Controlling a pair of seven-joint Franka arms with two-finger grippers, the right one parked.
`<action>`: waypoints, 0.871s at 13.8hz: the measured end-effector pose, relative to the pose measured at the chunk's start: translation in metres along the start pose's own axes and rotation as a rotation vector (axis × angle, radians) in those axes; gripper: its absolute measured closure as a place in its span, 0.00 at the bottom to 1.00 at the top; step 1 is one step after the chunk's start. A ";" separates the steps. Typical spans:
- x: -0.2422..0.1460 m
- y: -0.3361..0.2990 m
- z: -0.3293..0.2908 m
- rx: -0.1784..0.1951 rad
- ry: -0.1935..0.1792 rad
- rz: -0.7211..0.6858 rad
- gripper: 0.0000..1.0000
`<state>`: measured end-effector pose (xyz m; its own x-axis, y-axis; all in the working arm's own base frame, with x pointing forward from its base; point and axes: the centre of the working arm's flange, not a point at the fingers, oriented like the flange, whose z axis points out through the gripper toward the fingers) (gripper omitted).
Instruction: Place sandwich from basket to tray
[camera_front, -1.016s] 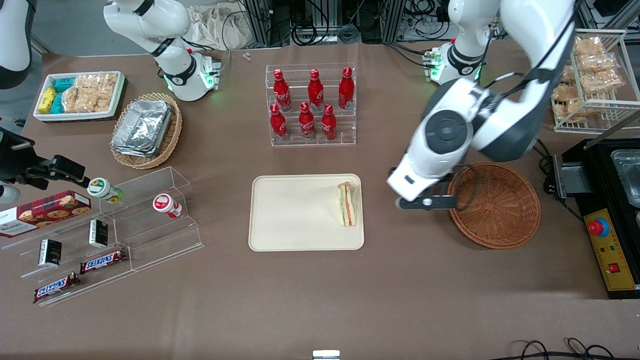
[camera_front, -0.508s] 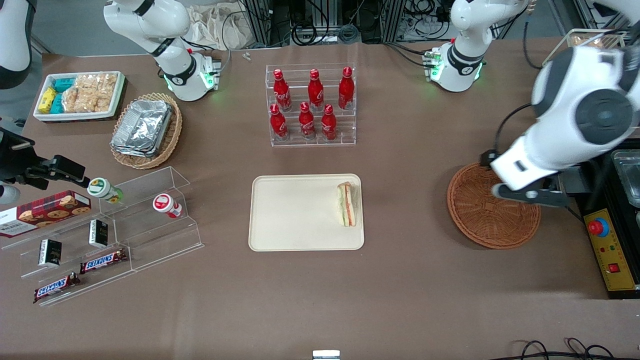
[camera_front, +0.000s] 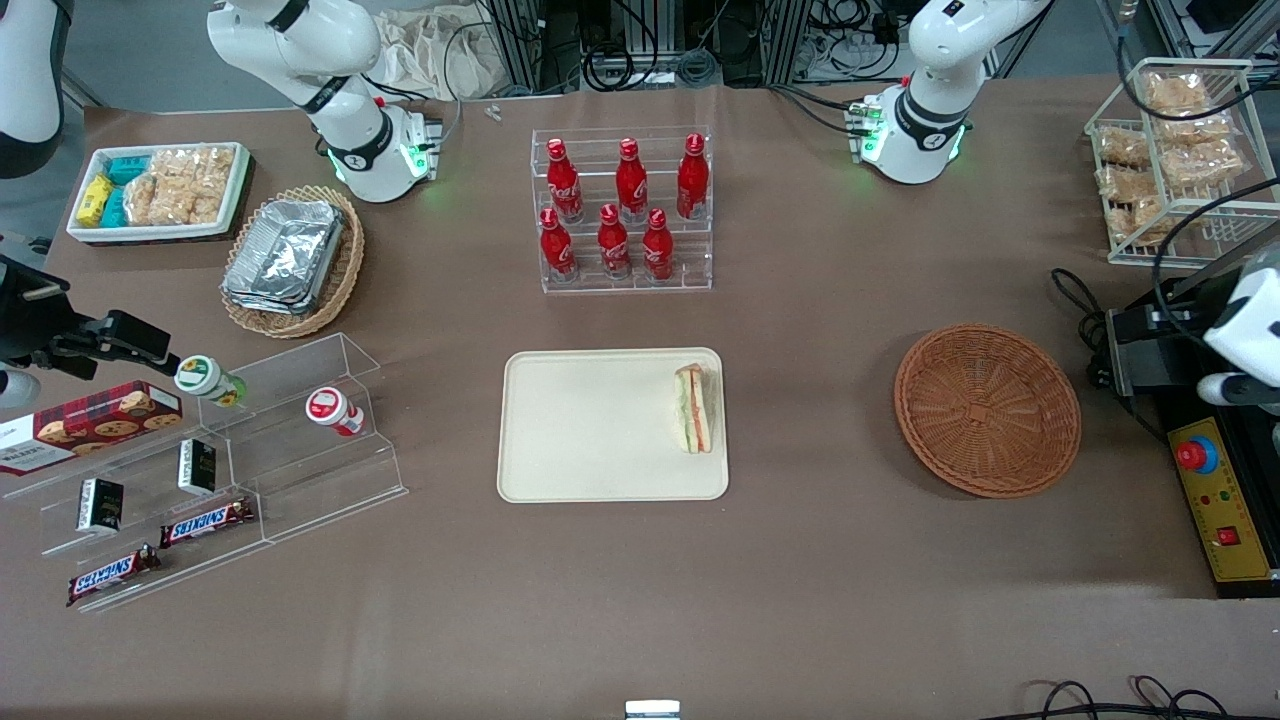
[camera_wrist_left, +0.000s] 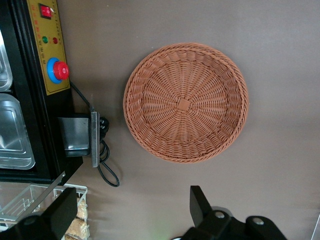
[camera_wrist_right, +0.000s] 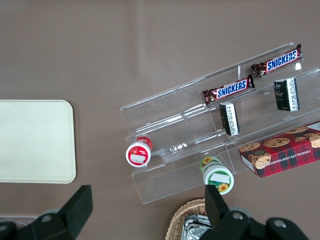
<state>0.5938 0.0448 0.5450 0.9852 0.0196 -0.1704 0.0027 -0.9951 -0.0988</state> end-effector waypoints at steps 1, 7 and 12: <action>0.000 0.003 0.000 0.000 0.001 0.002 0.00; 0.000 0.009 -0.001 0.001 0.002 0.003 0.00; 0.010 0.010 0.014 -0.007 -0.026 -0.041 0.00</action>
<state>0.6011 0.0362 0.5283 0.9795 0.0630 -0.1913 0.0445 -0.9940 -0.0996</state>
